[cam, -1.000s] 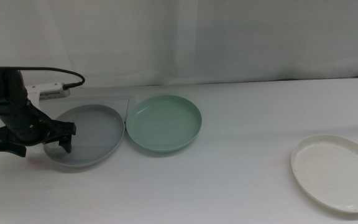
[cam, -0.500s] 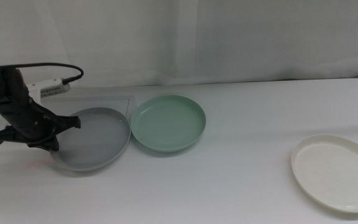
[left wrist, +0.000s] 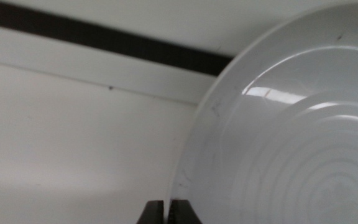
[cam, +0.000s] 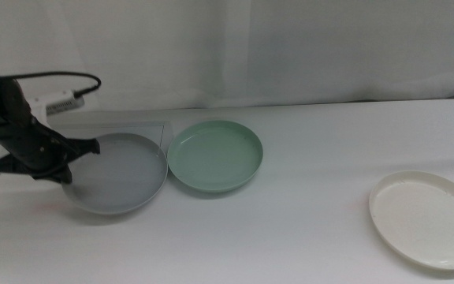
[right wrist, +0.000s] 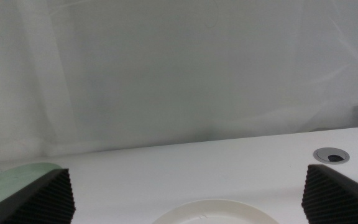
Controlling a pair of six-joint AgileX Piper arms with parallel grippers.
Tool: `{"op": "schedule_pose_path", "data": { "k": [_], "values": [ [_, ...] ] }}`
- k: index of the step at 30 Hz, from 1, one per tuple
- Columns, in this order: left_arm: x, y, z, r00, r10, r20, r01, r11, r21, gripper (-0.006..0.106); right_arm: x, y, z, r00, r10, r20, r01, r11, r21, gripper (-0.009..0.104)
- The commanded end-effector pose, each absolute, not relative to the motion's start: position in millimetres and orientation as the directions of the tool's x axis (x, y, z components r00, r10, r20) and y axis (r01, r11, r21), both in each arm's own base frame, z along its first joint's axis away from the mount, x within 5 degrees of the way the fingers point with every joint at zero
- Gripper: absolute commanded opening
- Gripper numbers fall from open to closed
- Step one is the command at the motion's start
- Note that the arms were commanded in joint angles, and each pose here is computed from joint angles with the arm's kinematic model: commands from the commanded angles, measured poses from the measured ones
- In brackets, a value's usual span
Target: Stack the three bowls on top of each other.
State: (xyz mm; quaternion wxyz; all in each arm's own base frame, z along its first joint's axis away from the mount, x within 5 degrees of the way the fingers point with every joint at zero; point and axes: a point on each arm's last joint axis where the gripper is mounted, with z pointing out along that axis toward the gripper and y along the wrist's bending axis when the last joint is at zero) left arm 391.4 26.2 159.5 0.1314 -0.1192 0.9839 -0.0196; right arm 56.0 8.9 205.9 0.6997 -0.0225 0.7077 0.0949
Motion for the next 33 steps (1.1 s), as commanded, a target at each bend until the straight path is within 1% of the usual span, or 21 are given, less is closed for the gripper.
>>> {"op": "schedule_pose_path", "data": {
  "k": [1,9,13,16,18,19,22,23,24,25,29,31,33],
  "values": [
    [389,25,183,-0.918,-0.239,-0.318,-0.226,0.971,-0.077,-0.003,55,9,195,-0.016,0.096,-0.995,-0.165,0.982,0.098,0.103],
    [364,24,269,-0.828,-0.232,-0.510,-0.206,0.973,-0.109,-0.003,55,9,195,-0.016,0.096,-0.995,-0.165,0.982,0.098,0.103],
    [346,21,301,-0.799,-0.233,-0.555,-0.198,0.972,-0.124,-0.003,55,9,195,-0.016,0.096,-0.995,-0.165,0.982,0.098,0.103],
    [331,17,322,-0.786,-0.229,-0.574,-0.173,0.973,-0.151,-0.003,55,9,195,-0.016,0.096,-0.995,-0.165,0.982,0.098,0.103],
    [322,9,332,-0.785,-0.223,-0.577,-0.136,0.972,-0.190,-0.003,55,9,195,-0.016,0.096,-0.995,-0.165,0.982,0.098,0.103],
    [317,-2,337,-0.793,-0.198,-0.577,-0.092,0.974,-0.208,-0.003,55,9,195,-0.016,0.096,-0.995,-0.165,0.982,0.098,0.103],
    [313,-29,339,-0.810,-0.125,-0.573,-0.007,0.979,-0.204,-0.003,55,9,195,-0.016,0.096,-0.995,-0.165,0.982,0.098,0.103],
    [310,-54,337,-0.820,-0.058,-0.569,0.069,0.978,-0.199,-0.003,55,9,195,-0.016,0.096,-0.995,-0.165,0.982,0.098,0.103],
    [309,-67,336,-0.821,-0.032,-0.570,0.100,0.975,-0.198,-0.003,55,9,195,-0.016,0.096,-0.995,-0.165,0.982,0.098,0.103],
    [309,-79,333,-0.823,-0.014,-0.568,0.119,0.973,-0.196,-0.003,55,9,195,-0.016,0.096,-0.995,-0.165,0.982,0.098,0.103],
    [305,-120,320,-0.830,0.086,-0.551,0.196,0.970,-0.142,-0.003,55,9,195,-0.016,0.096,-0.995,-0.165,0.982,0.098,0.103],
    [303,-136,312,-0.838,0.120,-0.532,0.223,0.966,-0.133,-0.003,55,9,195,-0.016,0.096,-0.995,-0.165,0.982,0.098,0.103],
    [301,-150,302,-0.847,0.152,-0.510,0.253,0.958,-0.136,-0.003,55,9,195,-0.016,0.096,-0.995,-0.165,0.982,0.098,0.103]
  ]
}}
